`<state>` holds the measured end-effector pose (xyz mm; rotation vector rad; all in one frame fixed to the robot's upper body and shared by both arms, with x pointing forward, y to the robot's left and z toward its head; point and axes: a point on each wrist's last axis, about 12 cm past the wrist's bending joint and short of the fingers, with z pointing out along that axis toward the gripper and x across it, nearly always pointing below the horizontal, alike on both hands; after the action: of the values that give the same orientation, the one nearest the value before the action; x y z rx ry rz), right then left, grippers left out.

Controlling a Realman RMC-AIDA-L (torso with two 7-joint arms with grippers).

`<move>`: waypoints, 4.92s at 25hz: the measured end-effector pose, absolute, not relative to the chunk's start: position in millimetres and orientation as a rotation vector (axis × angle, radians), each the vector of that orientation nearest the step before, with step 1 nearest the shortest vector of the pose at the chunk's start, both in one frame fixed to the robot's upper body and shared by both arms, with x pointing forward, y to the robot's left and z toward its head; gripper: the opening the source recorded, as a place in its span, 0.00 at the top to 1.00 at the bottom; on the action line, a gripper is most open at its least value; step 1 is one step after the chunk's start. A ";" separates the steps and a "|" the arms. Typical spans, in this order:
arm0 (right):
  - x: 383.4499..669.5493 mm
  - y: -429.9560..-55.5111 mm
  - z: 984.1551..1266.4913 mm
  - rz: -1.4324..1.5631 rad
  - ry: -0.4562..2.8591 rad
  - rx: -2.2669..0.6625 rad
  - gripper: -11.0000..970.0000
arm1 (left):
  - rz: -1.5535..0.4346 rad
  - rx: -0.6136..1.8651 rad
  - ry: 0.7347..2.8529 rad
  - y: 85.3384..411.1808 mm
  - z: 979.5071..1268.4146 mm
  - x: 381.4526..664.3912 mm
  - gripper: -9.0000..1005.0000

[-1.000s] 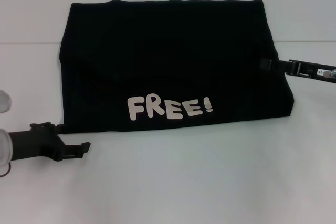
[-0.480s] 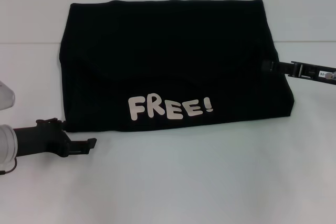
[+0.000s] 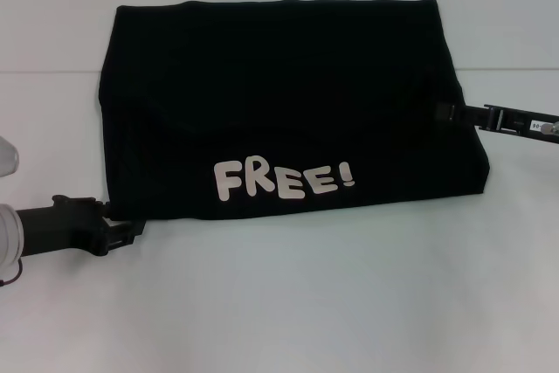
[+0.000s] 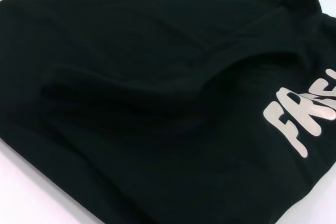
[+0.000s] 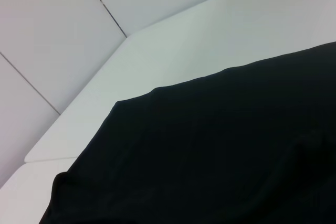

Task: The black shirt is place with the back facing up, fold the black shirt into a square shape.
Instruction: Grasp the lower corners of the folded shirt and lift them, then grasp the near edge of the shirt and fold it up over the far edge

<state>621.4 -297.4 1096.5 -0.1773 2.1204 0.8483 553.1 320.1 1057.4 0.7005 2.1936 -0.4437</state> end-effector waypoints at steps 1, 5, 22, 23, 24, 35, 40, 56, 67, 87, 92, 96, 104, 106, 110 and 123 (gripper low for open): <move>621.3 -297.4 1096.3 0.848 2.121 -0.178 0.37 | -0.443 0.701 2.193 320.1 1057.6 553.3 0.24; 620.3 -297.5 1095.0 0.845 2.129 -0.183 0.37 | -0.442 0.704 2.190 319.7 1058.6 554.6 0.46; 616.5 -336.4 1093.0 0.720 2.309 -0.105 0.36 | -0.435 0.722 2.185 320.6 1062.1 557.4 0.96; 616.8 -337.2 1092.0 0.704 2.327 -0.104 0.36 | -0.434 0.722 2.185 320.7 1062.1 557.5 0.97; 617.6 -337.1 1090.2 0.682 2.344 -0.104 0.36 | -0.433 0.722 2.185 320.7 1062.2 557.7 0.97; 628.4 -291.5 1076.5 0.608 2.379 -0.217 0.38 | -0.429 0.732 2.178 319.9 1065.4 562.5 0.98; 627.4 -279.9 1070.6 0.632 2.403 -0.237 0.40 | -0.428 0.736 2.174 319.1 1066.4 564.3 0.98; 629.2 -285.5 1068.5 0.587 2.393 -0.192 0.45 | -0.427 0.738 2.177 319.6 1066.1 564.3 0.98; 622.7 -274.1 1066.2 0.637 2.416 -0.276 0.64 | -0.427 0.739 2.177 319.3 1066.4 564.7 0.98; 592.3 -317.6 1065.5 0.740 2.392 -0.255 0.96 | -0.536 0.774 2.181 328.6 1080.6 541.2 0.98; 570.2 -336.4 1065.0 0.828 2.356 -0.271 0.96 | -0.604 0.814 2.194 330.8 1087.0 524.6 0.98; 541.5 -352.2 1061.1 0.898 2.340 -0.313 0.96 | -0.692 0.839 2.195 331.2 1089.4 511.1 0.98; 482.2 -379.2 1053.5 1.017 2.346 -0.369 0.96 | -0.953 0.796 2.154 347.5 1101.2 472.7 0.98; 468.9 -385.2 1051.2 1.038 2.353 -0.366 0.96 | -0.978 0.783 2.155 350.5 1101.8 467.3 0.98; 449.2 -394.5 1050.4 1.070 2.344 -0.359 0.96 | -1.050 0.766 2.167 354.4 1101.3 452.9 0.98; 442.9 -403.4 1063.9 1.122 2.262 -0.366 0.96 | -1.120 0.773 2.216 345.5 1098.6 460.2 0.98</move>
<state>442.9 -403.4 1063.9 -0.3656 2.2625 1.1217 460.2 345.5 1098.6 0.7728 2.2156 -1.1203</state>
